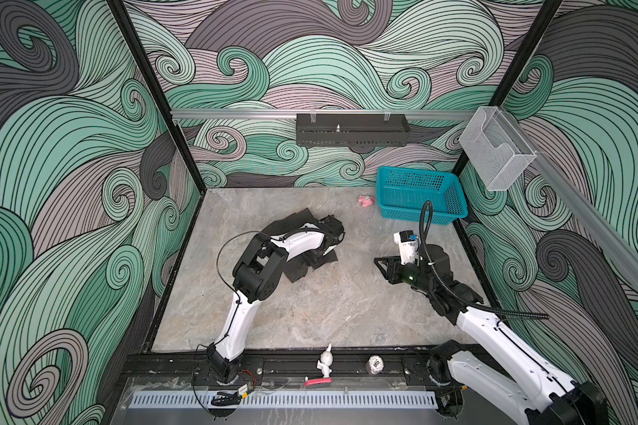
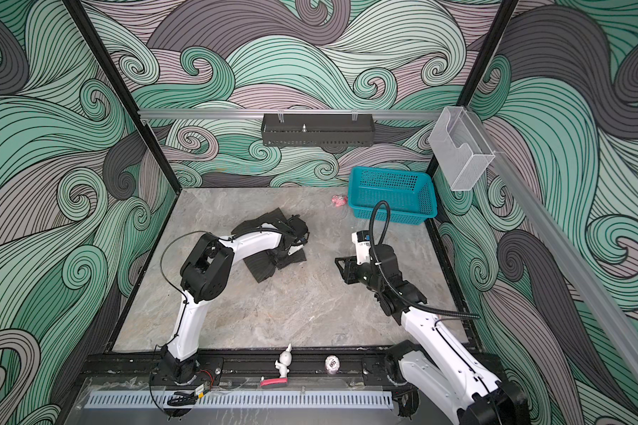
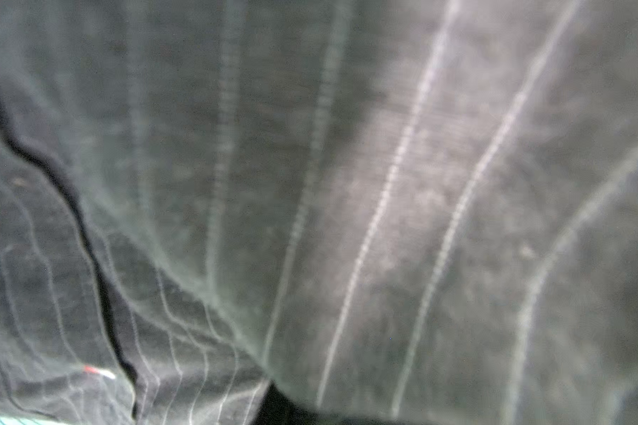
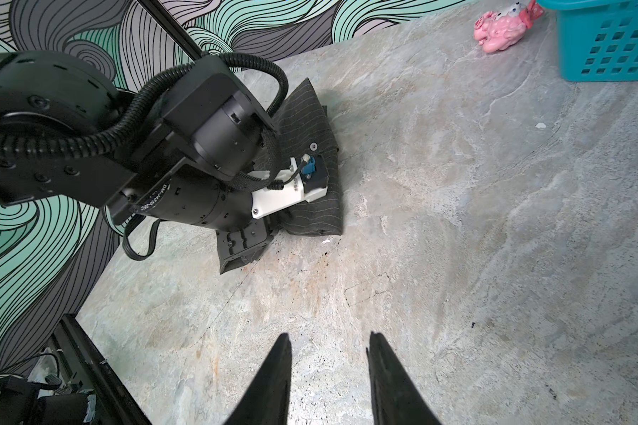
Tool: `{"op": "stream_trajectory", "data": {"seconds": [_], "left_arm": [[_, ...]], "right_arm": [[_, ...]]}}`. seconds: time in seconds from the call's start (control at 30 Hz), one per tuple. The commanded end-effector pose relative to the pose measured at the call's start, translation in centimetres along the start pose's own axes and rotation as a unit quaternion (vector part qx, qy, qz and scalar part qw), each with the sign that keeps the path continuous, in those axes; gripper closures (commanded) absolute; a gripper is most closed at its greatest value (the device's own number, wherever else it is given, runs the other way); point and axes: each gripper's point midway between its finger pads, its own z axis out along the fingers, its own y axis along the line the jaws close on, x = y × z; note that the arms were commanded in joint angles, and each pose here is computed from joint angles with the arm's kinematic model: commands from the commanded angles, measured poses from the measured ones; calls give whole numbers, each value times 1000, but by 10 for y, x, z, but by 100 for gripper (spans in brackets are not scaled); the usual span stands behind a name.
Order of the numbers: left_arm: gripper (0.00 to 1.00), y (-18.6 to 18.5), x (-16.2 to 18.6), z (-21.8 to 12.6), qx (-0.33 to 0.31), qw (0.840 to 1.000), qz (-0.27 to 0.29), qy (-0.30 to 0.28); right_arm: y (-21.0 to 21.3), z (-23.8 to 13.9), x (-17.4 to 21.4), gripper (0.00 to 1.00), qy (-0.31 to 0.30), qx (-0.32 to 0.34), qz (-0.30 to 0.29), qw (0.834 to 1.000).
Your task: Fold and stack the long sleeve shirts
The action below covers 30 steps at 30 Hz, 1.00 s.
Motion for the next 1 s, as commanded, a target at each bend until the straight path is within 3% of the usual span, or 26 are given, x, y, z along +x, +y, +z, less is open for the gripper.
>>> {"op": "stream_trajectory", "data": {"seconds": [0.0, 0.1, 0.27, 0.47, 0.6, 0.73, 0.87, 0.97], "left_arm": [[100, -40, 54, 69, 64, 990, 29, 119], [100, -35, 43, 50, 61, 994, 28, 85], [100, -41, 18, -25, 100, 994, 29, -15], [100, -79, 5, -106, 235, 968, 25, -87], [100, -111, -6, -162, 333, 932, 35, -139], [100, -128, -22, -241, 424, 871, 49, -243], [100, -115, -38, -301, 473, 813, 32, -337], [100, -88, -51, -309, 521, 766, -23, -376]], "right_arm": [[3, -3, 0, 63, 1, -7, -2, 1000], [2, -4, -1, 62, 0, -5, -2, 1000], [-1, -5, -6, 62, -5, 8, 4, 1000], [-13, -1, -11, 59, 2, 33, 33, 999], [-19, -7, -21, 59, -9, 48, 37, 998], [-25, -21, -36, 59, -27, 68, 33, 997], [-30, -31, -47, 59, -33, 80, 32, 996], [-33, -37, -52, 59, -34, 86, 35, 995]]}}
